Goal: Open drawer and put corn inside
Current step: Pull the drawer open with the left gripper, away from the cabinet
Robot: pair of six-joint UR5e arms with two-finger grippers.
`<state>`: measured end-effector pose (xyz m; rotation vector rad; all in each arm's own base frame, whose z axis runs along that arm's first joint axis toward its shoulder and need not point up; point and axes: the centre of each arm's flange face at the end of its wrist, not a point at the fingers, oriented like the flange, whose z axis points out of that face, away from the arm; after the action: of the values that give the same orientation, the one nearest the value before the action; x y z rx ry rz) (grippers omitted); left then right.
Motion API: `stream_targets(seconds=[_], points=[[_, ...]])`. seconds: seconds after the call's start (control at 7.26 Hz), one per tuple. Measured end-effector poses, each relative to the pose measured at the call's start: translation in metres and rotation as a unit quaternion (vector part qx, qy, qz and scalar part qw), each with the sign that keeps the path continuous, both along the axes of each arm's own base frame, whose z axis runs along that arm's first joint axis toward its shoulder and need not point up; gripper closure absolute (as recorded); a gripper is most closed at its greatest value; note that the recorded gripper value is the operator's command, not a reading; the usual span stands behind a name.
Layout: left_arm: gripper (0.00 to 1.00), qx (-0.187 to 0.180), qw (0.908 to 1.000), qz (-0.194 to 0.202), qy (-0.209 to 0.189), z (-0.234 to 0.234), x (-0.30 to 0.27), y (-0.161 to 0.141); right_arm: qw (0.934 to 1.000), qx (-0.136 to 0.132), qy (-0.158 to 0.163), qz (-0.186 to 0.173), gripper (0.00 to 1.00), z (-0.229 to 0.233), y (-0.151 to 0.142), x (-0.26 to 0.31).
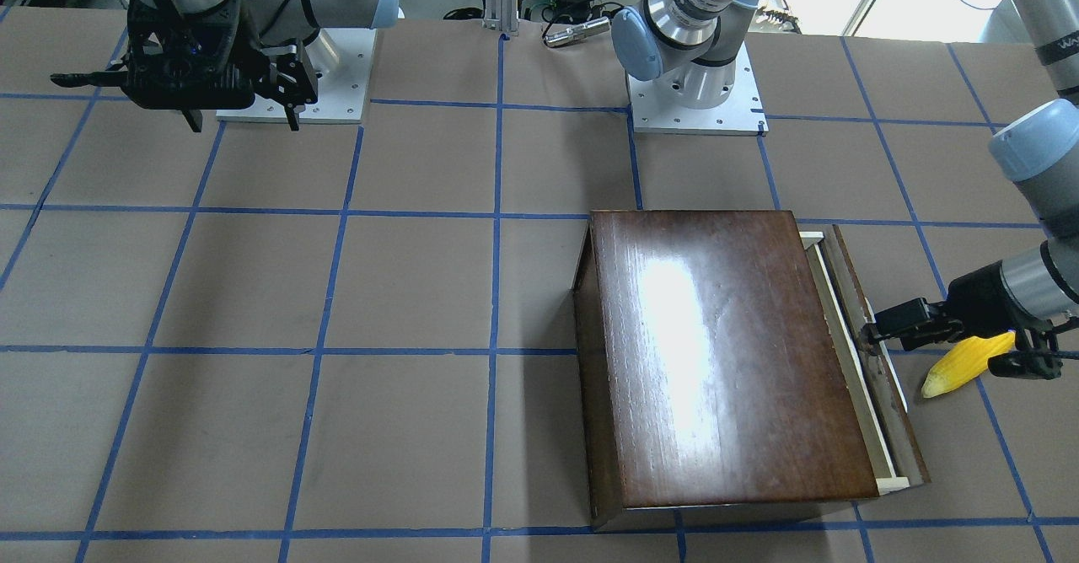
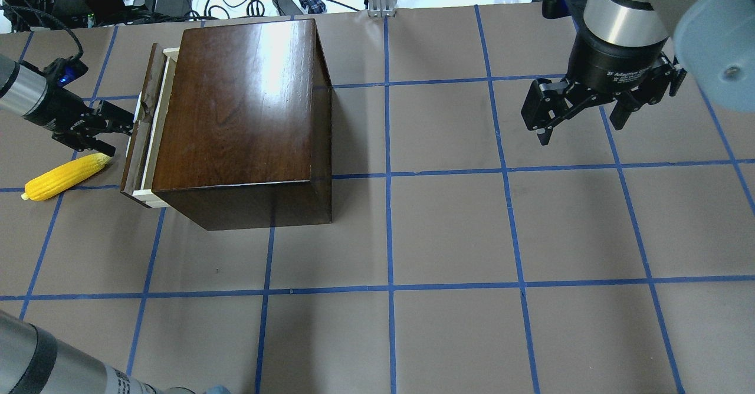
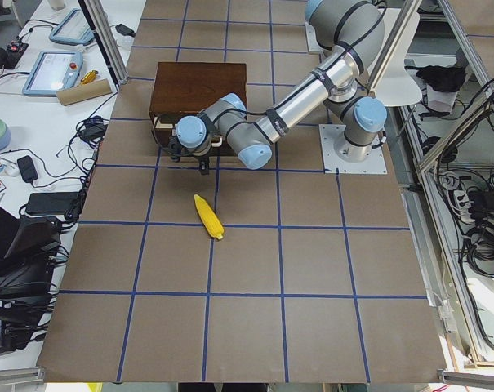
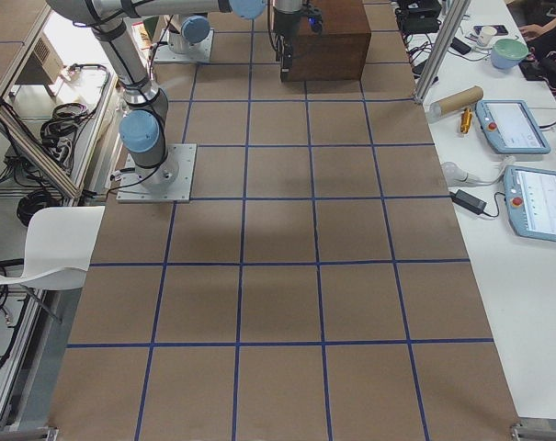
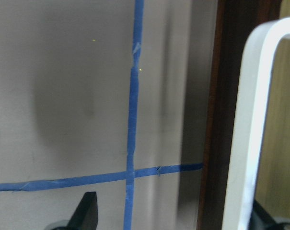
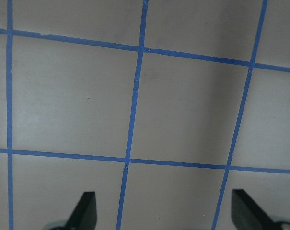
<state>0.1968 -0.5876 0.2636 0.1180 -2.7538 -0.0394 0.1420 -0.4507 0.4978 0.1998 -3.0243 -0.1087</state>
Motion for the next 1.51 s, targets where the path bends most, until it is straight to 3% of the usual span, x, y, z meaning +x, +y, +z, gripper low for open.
stream_targets(seconds=[1.51], points=[[0.0, -0.009, 0.9992, -0.016, -0.035, 0.009, 0.039, 0.007, 1.0, 0.0, 0.0, 0.0, 0.0, 0.0, 0.0, 0.0]])
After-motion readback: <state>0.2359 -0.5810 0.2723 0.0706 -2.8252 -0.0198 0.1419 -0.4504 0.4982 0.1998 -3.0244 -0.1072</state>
